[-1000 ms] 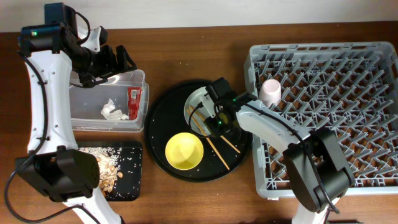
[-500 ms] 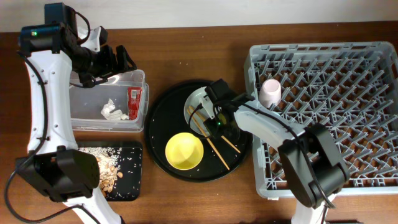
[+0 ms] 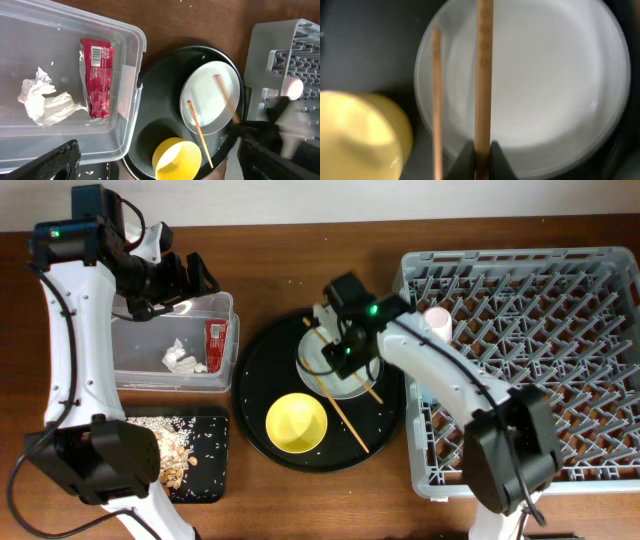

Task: Sort waste into correct bins and load items into the dishwasher rack
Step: 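Carry the chopstick to the rack and stand it upright, then reach the right gripper back and pinch the second chopstick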

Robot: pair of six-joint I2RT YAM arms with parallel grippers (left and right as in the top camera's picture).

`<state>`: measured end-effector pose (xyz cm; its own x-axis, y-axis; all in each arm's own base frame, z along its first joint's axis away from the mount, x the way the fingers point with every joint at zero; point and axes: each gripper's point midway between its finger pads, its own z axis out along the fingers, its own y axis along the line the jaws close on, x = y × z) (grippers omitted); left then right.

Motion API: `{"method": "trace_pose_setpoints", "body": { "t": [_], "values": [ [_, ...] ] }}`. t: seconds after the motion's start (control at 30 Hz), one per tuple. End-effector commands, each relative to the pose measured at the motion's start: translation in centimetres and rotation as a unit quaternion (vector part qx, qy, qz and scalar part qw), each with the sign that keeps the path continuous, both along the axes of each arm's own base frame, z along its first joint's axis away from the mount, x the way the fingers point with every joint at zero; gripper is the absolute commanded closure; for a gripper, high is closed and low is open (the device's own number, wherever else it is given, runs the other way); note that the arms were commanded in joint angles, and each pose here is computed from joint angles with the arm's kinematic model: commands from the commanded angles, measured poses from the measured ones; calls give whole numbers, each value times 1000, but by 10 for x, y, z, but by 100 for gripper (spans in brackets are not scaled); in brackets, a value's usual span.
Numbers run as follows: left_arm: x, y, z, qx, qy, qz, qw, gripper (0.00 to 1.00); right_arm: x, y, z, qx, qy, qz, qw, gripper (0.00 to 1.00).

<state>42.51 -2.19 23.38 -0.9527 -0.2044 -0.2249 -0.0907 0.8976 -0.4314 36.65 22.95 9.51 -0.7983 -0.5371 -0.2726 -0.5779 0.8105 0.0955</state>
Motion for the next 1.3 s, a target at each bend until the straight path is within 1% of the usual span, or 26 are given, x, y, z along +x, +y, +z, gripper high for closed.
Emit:
{"method": "trace_pose_setpoints", "body": {
  "t": [0.0, 0.1, 0.17, 0.27, 0.37, 0.47, 0.6, 0.63, 0.67, 0.7, 0.73, 0.77, 0.8, 0.87, 0.93, 1.0, 1.07, 1.13, 1.17, 1.2, 1.23, 1.27],
  "values": [
    [0, 1, 4, 1, -5, 1, 1000, 0, 26, -44, 52, -10, -27, -58, 998, 96],
    [0, 1, 4, 1, -5, 1, 1000, 0, 39, -132, 52, -60, -5, -154, 986, 96],
    [0, 1, 4, 1, -5, 1, 1000, 0, 38, -171, 50, -65, 14, -199, 978, 96],
    [0, 1, 4, 1, -5, 1, 1000, 0, 42, -225, 50, -65, 20, -263, 963, 96],
    [0, 1, 4, 1, -5, 1, 1000, 0, 41, -248, 47, -68, 25, -286, 956, 96],
    [0, 1, 4, 1, -5, 1, 1000, 0, 41, -268, 41, -103, 22, -292, 950, 96],
    [0, 1, 4, 1, -5, 1, 1000, 0, 42, -271, 34, -109, 28, -294, 949, 96],
    [0, 1, 4, 1, -5, 1, 1000, 0, 42, -274, 31, -116, 31, -295, 948, 91],
    [0, 1, 4, 1, -5, 1, 1000, 0, 42, -274, 28, -118, 35, -295, 948, 76],
    [0, 1, 4, 1, -5, 1, 1000, 0, 42, -274, 25, -119, 39, -294, 947, 63],
    [0, 1, 4, 1, -5, 1, 1000, 0, 42, -274, 22, -120, 42, -294, 947, 52],
    [0, 1, 4, 1, -5, 1, 1000, 0, 42, -274, 21, -120, 44, -294, 947, 46],
    [0, 1, 4, 1, -5, 1, 1000, 0, 42, -274, 21, -120, 44, -294, 947, 45],
    [0, 1, 4, 1, -5, 1, 1000, 0, 41, -271, 21, -115, 47, -293, 948, 44],
    [0, 1, 4, 1, -5, 1, 1000, 0, 40, -256, 34, -81, 52, -285, 954, 44],
    [0, 1, 4, 1, -5, 1, 1000, 0, 37, -229, 58, -25, 62, -266, 962, 44],
    [0, 1, 4, 1, -5, 1, 1000, 0, 27, -183, 86, 39, 80, -225, 970, 44],
    [0, 1, 4, 1, -5, 1, 1000, 0, 20, -145, 92, 69, 90, -185, 976, 42],
    [0, 1, 4, 1, -5, 1, 1000, 0, 13, -117, 90, 75, 99, -153, 980, 31],
    [0, 1, 4, 1, -5, 1, 1000, 0, 9, -100, 86, 73, 105, -143, 981, 23],
    [0, 1, 4, 1, -5, 1, 1000, 0, 5, -86, 82, 74, 110, -144, 981, 9],
    [0, 1, 4, 1, -5, 1, 1000, 0, 1, -68, 78, 75, 115, -145, 980, 2]
  ]
}}
